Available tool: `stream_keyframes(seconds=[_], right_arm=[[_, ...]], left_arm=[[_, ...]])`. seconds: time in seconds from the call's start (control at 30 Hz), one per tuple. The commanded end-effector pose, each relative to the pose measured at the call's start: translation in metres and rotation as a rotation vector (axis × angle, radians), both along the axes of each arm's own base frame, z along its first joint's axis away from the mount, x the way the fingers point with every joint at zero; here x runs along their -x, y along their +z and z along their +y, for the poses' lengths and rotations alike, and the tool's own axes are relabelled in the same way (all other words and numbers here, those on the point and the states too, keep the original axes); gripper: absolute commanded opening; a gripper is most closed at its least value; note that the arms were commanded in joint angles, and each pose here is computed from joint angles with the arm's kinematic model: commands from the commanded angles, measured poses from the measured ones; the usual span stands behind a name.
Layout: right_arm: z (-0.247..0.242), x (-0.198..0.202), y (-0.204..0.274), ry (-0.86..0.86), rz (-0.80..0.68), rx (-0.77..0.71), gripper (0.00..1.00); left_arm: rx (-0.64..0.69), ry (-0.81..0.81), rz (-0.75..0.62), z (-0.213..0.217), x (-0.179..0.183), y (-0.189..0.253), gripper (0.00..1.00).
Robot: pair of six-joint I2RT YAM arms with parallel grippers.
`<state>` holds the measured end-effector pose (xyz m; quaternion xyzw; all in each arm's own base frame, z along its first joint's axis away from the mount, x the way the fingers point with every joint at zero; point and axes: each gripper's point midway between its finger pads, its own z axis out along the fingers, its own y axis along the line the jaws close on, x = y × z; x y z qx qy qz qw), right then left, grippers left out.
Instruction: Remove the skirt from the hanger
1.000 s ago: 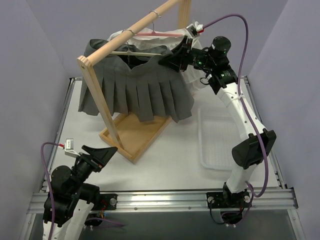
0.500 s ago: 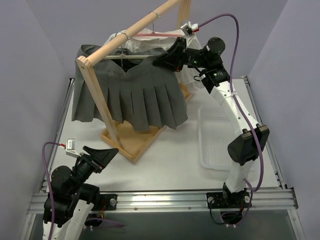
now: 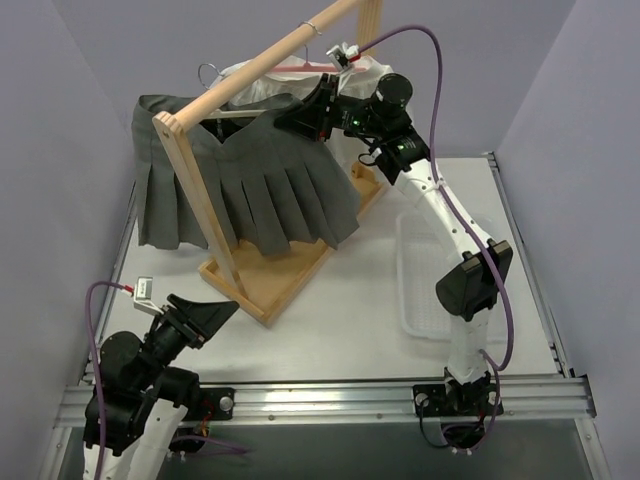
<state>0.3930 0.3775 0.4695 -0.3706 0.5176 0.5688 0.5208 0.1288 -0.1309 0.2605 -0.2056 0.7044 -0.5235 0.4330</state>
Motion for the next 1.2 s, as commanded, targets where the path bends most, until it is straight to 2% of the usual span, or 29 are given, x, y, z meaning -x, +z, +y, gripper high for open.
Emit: stream_keyframes(seconds=[0.0, 0.1, 0.17, 0.23, 0.27, 0.3, 0.47, 0.7, 0.83, 0.93, 1.17], right_arm=[[-0.009, -0.004, 0.047, -0.100, -0.118, -0.088, 0.00], [-0.009, -0.015, 0.035, -0.151, -0.078, -0.053, 0.00], [-0.011, -0.017, 0.022, -0.170, -0.037, -0.016, 0.00], [-0.013, -0.026, 0.000, -0.217, 0.012, 0.015, 0.00], [-0.017, -0.021, 0.004, -0.232, 0.008, 0.012, 0.00], [-0.019, -0.022, -0.001, -0.243, 0.017, 0.019, 0.00], [-0.033, -0.017, -0.024, -0.322, 0.090, 0.081, 0.00], [-0.059, 0.009, -0.046, -0.376, 0.158, 0.147, 0.00], [-0.073, 0.033, -0.040, -0.377, 0.154, 0.129, 0.00], [-0.079, 0.042, -0.038, -0.380, 0.168, 0.123, 0.00], [-0.096, 0.060, -0.031, -0.424, 0.197, 0.149, 0.00]], left_arm=[[-0.054, -0.042, -0.039, -0.002, 0.008, 0.019, 0.76], [-0.138, -0.062, -0.043, -0.002, 0.008, 0.028, 0.76], [-0.199, -0.070, -0.101, 0.001, 0.012, 0.049, 0.78], [-0.245, -0.085, -0.100, 0.000, 0.006, 0.060, 0.79], [-0.269, -0.089, -0.161, 0.001, 0.010, 0.079, 0.79], [-0.280, -0.099, -0.153, -0.002, 0.004, 0.084, 0.79], [-0.291, -0.115, -0.264, -0.006, -0.001, 0.131, 0.79], [-0.326, -0.143, -0.352, -0.012, -0.011, 0.169, 0.78], [-0.349, -0.138, -0.444, -0.012, -0.013, 0.208, 0.77], [-0.414, -0.100, -0.520, -0.007, -0.019, 0.235, 0.77], [-0.367, -0.188, -0.634, -0.027, -0.030, 0.289, 0.77]])
